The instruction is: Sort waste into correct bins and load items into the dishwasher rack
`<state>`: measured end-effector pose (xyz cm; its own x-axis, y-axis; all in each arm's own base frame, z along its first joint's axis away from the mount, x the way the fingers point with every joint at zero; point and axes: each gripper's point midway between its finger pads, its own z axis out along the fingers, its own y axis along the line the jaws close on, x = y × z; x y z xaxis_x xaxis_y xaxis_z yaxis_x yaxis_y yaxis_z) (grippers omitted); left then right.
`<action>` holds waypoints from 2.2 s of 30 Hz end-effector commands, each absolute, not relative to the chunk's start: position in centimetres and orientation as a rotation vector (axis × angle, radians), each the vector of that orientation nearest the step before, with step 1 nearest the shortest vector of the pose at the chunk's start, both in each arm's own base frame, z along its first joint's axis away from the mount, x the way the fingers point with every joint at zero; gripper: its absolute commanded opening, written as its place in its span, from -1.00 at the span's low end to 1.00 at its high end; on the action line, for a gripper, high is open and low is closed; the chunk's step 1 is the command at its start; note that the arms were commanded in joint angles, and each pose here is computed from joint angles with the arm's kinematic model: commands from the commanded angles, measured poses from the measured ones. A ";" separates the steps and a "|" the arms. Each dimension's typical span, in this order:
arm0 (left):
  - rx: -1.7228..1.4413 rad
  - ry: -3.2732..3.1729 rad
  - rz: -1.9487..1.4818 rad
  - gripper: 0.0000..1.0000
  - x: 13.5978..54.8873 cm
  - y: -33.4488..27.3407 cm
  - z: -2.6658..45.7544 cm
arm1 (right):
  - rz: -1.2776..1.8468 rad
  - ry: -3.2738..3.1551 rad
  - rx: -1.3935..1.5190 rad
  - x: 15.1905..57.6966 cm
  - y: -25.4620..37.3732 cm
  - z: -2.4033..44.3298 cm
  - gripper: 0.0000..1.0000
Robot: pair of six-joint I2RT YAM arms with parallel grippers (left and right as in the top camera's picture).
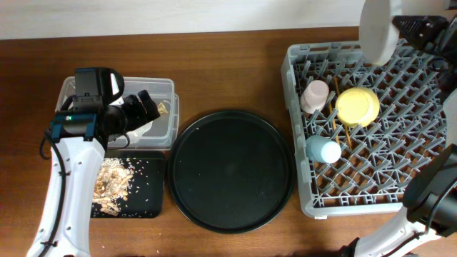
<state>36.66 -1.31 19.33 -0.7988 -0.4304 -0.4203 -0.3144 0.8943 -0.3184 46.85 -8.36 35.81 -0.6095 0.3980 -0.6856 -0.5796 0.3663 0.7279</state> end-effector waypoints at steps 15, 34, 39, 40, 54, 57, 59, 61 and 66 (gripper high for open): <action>-0.552 2.569 -0.313 0.99 36.6 -1.3 19.1 | 1.319 1.739 -0.058 46.9 -14.6 30.2 -0.92; -0.552 2.569 -0.313 0.99 36.6 -1.3 19.1 | 1.324 1.744 -0.033 46.4 -14.8 24.6 -0.92; -0.552 2.569 -0.313 0.99 36.6 -1.3 19.1 | 1.328 1.746 0.019 46.1 -16.1 23.2 -0.92; -0.552 2.569 -0.313 0.99 36.6 -1.3 19.1 | 1.329 1.747 0.026 46.1 -16.3 23.0 -0.92; -0.552 2.569 -0.313 0.99 36.6 -1.3 19.1 | 1.345 1.752 0.050 46.1 -16.4 22.7 -0.40; -0.552 2.569 -0.313 0.98 36.6 -1.3 19.1 | 1.299 1.733 -0.008 46.4 -16.7 25.5 0.19; -0.552 2.569 -0.313 0.98 36.6 -1.3 19.1 | 1.253 1.712 -0.074 46.5 -16.5 29.1 0.23; -0.552 2.569 -0.313 0.99 36.6 -1.3 19.1 | 1.221 1.694 -0.118 46.7 -16.0 32.1 0.24; -0.552 2.569 -0.313 0.99 36.6 -1.3 19.1 | 1.320 1.714 -0.178 48.5 -11.2 35.1 0.22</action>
<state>36.65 -1.31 19.31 -0.7990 -0.4304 -0.4199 -0.3145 0.8943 -0.3182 48.11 -14.69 32.81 -0.5367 0.4373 -0.7216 -0.5694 0.4433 0.6922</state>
